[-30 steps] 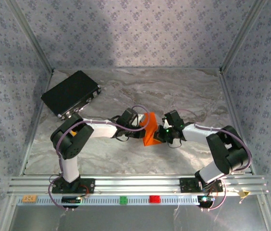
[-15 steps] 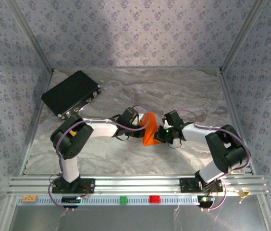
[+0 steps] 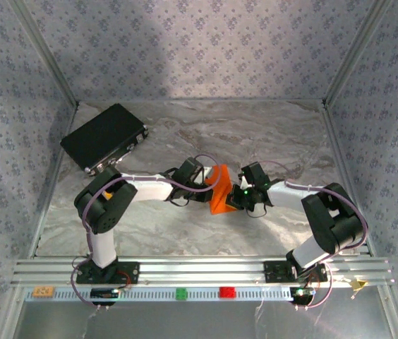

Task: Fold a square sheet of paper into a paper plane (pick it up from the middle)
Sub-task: Fold the triangle a second time at the center of the table.

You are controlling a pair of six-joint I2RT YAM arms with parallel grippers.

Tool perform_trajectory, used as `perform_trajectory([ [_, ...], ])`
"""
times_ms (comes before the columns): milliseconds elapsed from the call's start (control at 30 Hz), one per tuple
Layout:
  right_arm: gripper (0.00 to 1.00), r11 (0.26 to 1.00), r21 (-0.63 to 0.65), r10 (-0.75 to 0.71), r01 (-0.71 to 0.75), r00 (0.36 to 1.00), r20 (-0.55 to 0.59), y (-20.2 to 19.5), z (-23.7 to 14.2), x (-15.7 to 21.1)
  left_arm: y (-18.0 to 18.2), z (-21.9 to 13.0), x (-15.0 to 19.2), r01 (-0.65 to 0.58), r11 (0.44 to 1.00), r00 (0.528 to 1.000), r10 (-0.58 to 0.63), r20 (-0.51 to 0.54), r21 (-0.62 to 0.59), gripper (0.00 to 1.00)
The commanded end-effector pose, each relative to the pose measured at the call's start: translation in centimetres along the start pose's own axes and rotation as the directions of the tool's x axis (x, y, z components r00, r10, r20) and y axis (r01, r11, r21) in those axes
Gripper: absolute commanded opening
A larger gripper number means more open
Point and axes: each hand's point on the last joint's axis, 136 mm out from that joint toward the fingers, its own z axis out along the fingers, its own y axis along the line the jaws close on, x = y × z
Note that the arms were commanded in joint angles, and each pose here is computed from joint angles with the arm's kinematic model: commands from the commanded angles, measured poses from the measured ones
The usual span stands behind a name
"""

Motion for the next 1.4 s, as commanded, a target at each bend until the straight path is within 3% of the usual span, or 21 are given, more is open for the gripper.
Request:
perform_trajectory([
  [0, 0.03, 0.995, 0.098, 0.029, -0.026, 0.999, -0.023, -2.5, 0.3, 0.7, -0.7, -0.8, -1.6, -0.030, 1.000, 0.999, 0.030, 0.036, 0.004, 0.00],
  [1367, 0.04, 0.995, 0.094, 0.034, -0.033, 0.999, -0.014, -2.7, -0.2, 0.5, -0.6, 0.5, -1.1, -0.020, 0.999, 1.000, 0.019, 0.013, 0.030, 0.00],
])
